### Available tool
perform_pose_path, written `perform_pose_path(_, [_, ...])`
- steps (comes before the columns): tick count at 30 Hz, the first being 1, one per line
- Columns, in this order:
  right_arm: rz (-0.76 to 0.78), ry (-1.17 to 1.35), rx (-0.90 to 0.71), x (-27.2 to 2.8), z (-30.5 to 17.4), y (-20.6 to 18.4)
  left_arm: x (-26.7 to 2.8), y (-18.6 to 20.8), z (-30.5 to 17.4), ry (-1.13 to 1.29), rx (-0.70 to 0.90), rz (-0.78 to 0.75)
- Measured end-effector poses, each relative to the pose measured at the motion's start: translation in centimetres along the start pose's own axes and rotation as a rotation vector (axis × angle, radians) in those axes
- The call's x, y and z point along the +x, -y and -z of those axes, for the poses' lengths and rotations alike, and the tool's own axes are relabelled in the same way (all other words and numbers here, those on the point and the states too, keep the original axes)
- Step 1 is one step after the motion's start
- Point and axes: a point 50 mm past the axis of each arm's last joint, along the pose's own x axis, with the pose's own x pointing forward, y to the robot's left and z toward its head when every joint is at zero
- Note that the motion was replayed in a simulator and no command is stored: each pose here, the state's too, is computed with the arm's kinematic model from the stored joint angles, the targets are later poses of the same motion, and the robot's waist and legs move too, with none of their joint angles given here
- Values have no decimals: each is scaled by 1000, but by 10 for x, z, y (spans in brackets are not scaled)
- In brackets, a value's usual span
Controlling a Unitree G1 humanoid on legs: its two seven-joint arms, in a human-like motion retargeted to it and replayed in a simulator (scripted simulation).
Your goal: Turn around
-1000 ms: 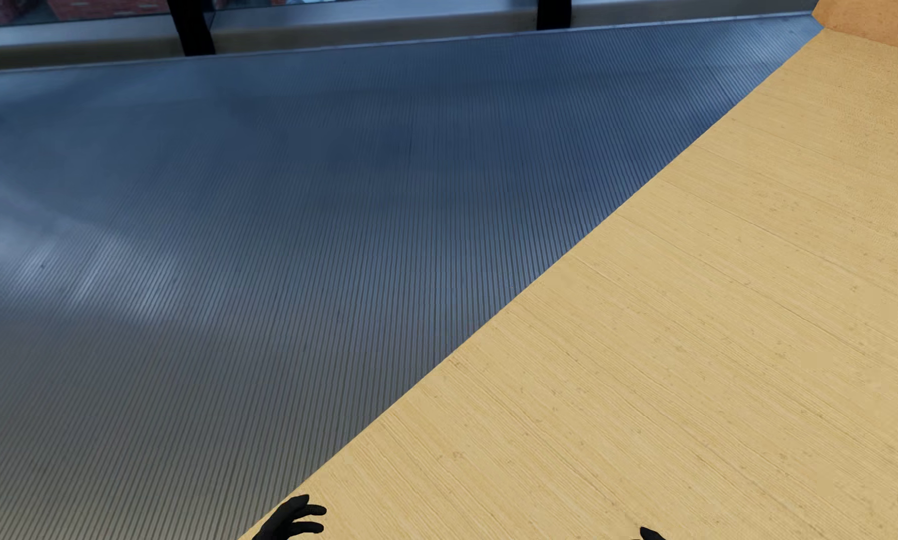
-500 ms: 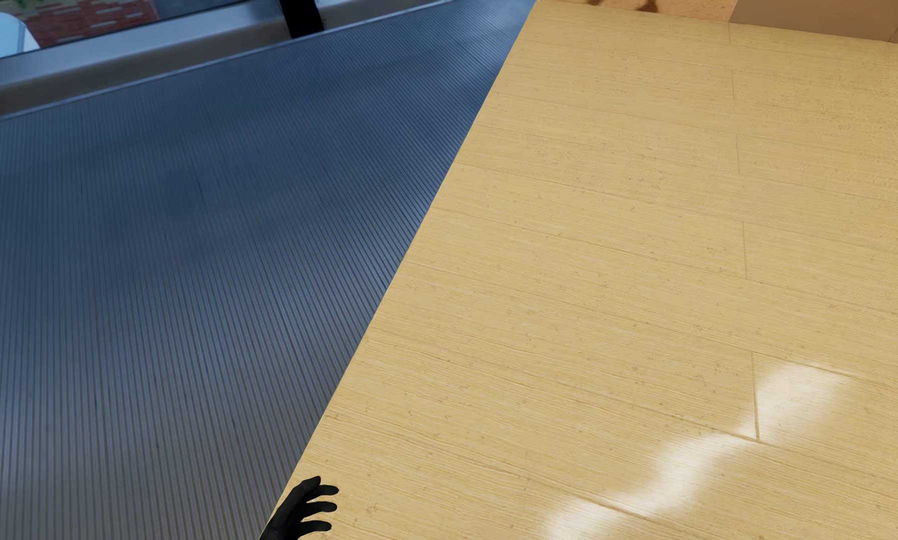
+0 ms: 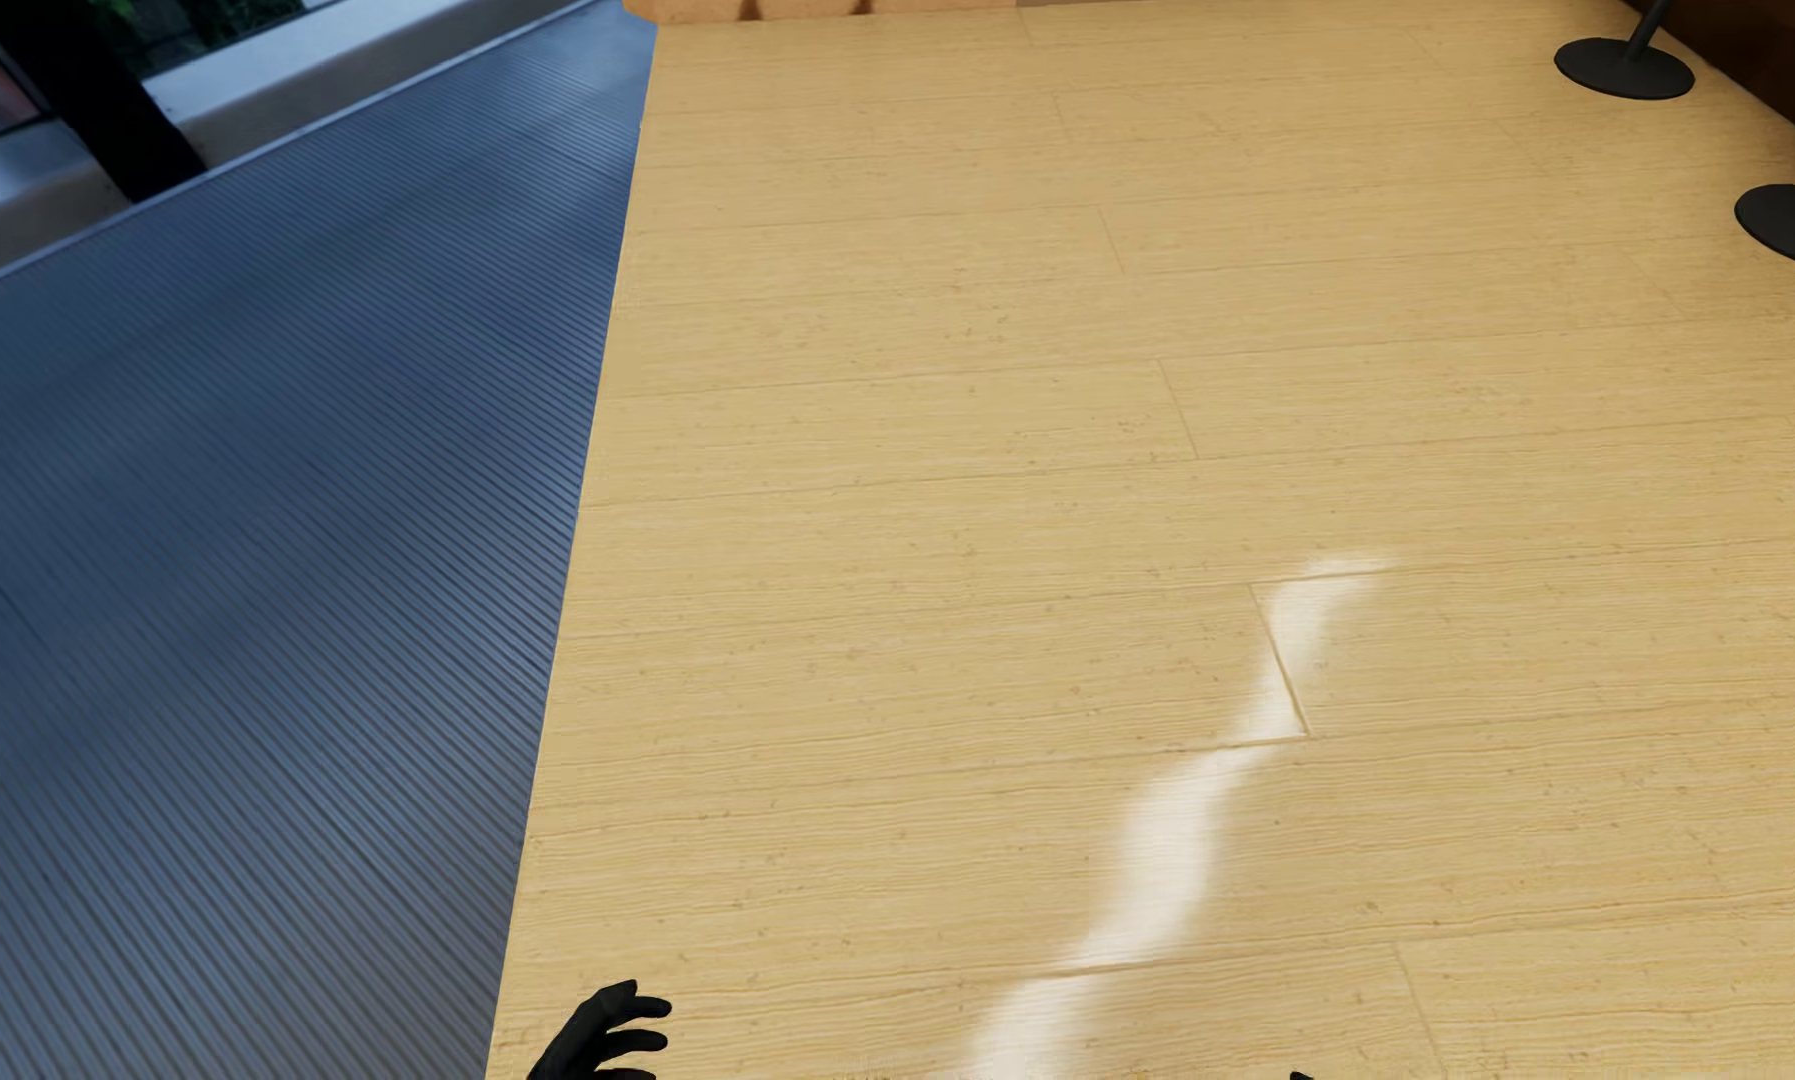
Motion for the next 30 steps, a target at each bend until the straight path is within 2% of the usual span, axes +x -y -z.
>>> perform_pose_path(2, [17,-8,50,4,1,15,13,7,-31,71,10,-5])
perform_pose_path(3, [28,-8,19,6,5,29,13,13,-35,82,-6,-3])
perform_pose_path(5, [47,-14,-22,4,19,41,7,5,-13,6,-24,-1])
perform_pose_path(7, [-16,44,-78,5,-6,12,-5,-15,8,-60,-18,-13])
perform_pose_path(9, [-65,51,-91,4,-12,-8,-11,-15,33,-161,18,17])
perform_pose_path(12, [-79,20,-30,3,-4,10,3,-11,-1,-40,29,-6])
perform_pose_path(14, [-65,-41,-47,3,18,23,15,16,-39,101,-3,21])
perform_pose_path(16, [-14,10,-61,5,8,27,7,9,-20,78,7,30])
perform_pose_path(17, [-21,53,-86,5,-1,16,-1,-10,-6,48,0,-3])
perform_pose_path(20, [-49,54,-64,2,-13,-9,-9,-23,18,-53,34,-3])
perform_pose_path(21, [-55,49,-48,3,-14,-5,-6,-14,14,-54,8,-2])
perform_pose_path(23, [-52,32,-45,5,-5,15,10,4,-24,35,-23,4])
perform_pose_path(26, [-35,4,-49,1,16,27,13,16,-37,92,-45,-1])
perform_pose_path(28, [-4,50,-41,5,0,25,-5,-13,7,-24,-55,-47])
perform_pose_path(29, [-20,89,-45,5,-13,10,-11,-22,20,-69,-66,-75])
perform_pose_path(30, [-32,85,-34,3,-12,-1,-11,-17,30,-118,-35,-53])
